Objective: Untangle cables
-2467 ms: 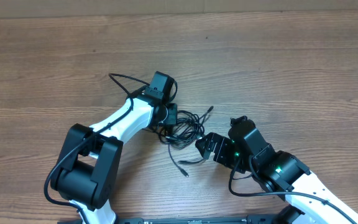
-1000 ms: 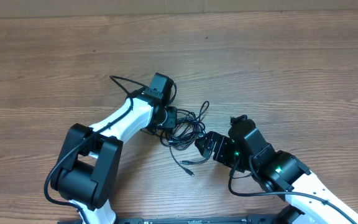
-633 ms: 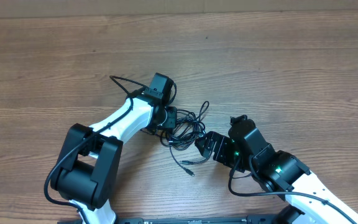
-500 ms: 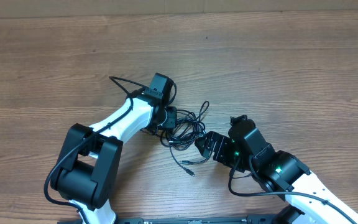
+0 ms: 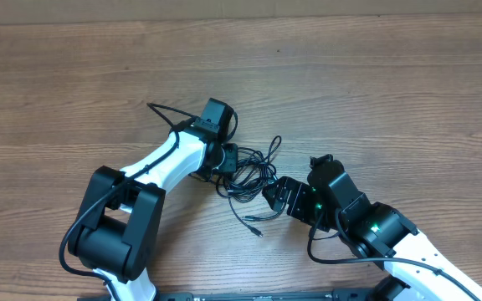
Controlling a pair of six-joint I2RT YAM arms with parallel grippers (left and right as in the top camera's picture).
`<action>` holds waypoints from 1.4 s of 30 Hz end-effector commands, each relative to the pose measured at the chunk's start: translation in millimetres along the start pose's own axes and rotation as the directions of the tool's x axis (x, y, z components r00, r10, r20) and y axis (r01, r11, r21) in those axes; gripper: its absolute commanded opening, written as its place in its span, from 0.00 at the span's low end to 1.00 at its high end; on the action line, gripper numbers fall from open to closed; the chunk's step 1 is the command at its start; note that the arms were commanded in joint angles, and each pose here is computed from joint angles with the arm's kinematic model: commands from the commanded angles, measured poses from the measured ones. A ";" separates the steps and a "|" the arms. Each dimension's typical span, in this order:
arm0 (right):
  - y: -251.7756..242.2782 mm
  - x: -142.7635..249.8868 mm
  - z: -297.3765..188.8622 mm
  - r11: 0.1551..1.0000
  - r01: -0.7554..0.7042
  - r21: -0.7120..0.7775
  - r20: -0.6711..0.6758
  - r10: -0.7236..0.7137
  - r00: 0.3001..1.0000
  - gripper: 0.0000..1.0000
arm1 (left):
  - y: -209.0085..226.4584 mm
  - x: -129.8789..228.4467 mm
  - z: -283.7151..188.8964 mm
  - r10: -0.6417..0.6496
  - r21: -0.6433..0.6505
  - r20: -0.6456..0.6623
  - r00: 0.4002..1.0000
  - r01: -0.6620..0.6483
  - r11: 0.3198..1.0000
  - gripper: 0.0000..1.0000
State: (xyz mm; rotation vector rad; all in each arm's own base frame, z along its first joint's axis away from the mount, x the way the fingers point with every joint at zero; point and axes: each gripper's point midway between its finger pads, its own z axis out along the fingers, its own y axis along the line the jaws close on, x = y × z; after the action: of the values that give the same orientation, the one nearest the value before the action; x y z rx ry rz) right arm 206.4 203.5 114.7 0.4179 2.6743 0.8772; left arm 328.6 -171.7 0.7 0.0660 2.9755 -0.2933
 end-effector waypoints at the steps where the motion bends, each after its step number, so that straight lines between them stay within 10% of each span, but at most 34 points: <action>1: 0.5 -2.5 -0.6 1.000 -0.006 0.001 0.012 0.006 1.000 1.00 | -0.1 8.3 5.5 -0.019 0.000 -0.031 0.999 0.019 1.000 0.04; 18: 0.5 -2.6 -0.6 1.000 -0.006 0.001 0.013 0.006 1.000 1.00 | -6.9 7.0 -45.4 0.004 -0.004 -0.041 0.999 -0.004 1.000 0.04; 35: 12.6 -9.4 -1.1 0.999 0.005 -0.048 0.040 -0.003 0.999 1.00 | -28.0 -6.3 -164.2 0.038 0.109 0.254 0.966 -0.067 0.992 0.04; 42: 15.0 0.1 -2.5 0.997 0.023 -0.067 -0.009 -0.024 1.000 0.87 | -28.1 -4.5 -182.3 -0.007 0.131 0.293 0.956 -0.033 0.991 0.04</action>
State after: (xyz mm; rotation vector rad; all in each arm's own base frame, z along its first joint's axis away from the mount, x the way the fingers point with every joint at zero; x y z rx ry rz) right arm 212.3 210.8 122.9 0.3923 2.6333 0.9301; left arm 304.2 -161.2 164.7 0.0885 2.7023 -0.4246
